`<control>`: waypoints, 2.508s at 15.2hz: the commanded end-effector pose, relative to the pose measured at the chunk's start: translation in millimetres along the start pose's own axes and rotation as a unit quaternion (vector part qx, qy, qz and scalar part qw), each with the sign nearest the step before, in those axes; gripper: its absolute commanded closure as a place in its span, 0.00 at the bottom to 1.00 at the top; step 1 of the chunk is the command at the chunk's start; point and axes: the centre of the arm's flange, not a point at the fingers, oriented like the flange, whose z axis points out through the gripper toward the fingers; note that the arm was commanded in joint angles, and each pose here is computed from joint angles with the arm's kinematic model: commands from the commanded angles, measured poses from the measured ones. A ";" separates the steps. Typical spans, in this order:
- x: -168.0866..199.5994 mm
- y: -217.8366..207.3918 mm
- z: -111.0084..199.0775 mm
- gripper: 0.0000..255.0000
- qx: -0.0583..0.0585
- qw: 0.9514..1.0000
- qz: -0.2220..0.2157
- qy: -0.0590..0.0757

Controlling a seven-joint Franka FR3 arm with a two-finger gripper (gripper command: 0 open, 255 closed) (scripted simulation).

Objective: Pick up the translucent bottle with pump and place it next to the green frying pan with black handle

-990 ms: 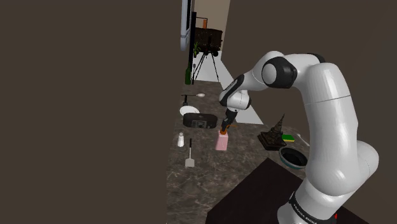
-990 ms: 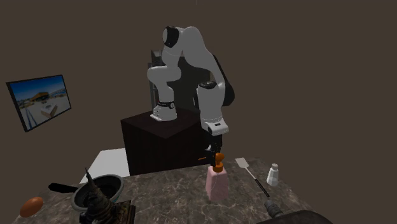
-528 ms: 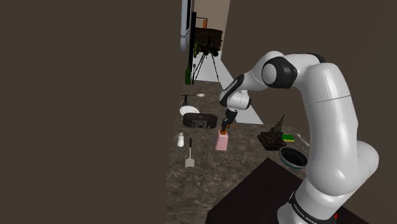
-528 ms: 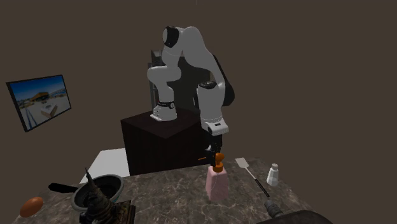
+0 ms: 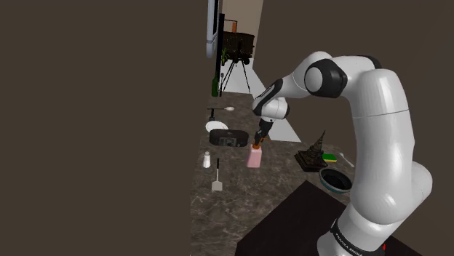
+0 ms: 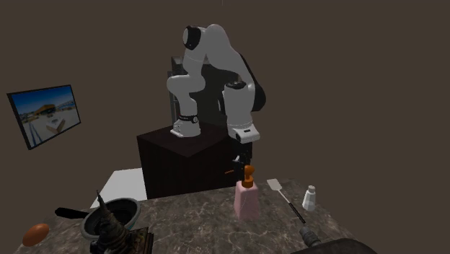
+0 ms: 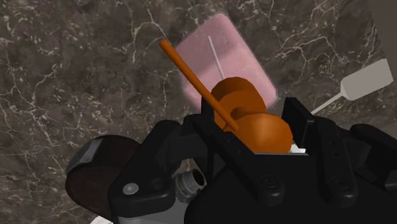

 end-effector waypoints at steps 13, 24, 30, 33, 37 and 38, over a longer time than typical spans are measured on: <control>7.2 -6.3 -73.9 1.00 0.000 1.000 0.000 0.000; 12.9 -10.9 -131.5 1.00 0.000 1.000 0.000 0.000; 15.9 -13.4 -163.0 1.00 0.000 1.000 0.000 0.000; 17.5 -14.6 -178.7 1.00 0.000 1.000 0.000 0.000; 19.5 -16.3 -199.6 1.00 0.000 1.000 0.000 0.000; 20.1 -16.7 -204.9 1.00 0.000 1.000 0.000 0.000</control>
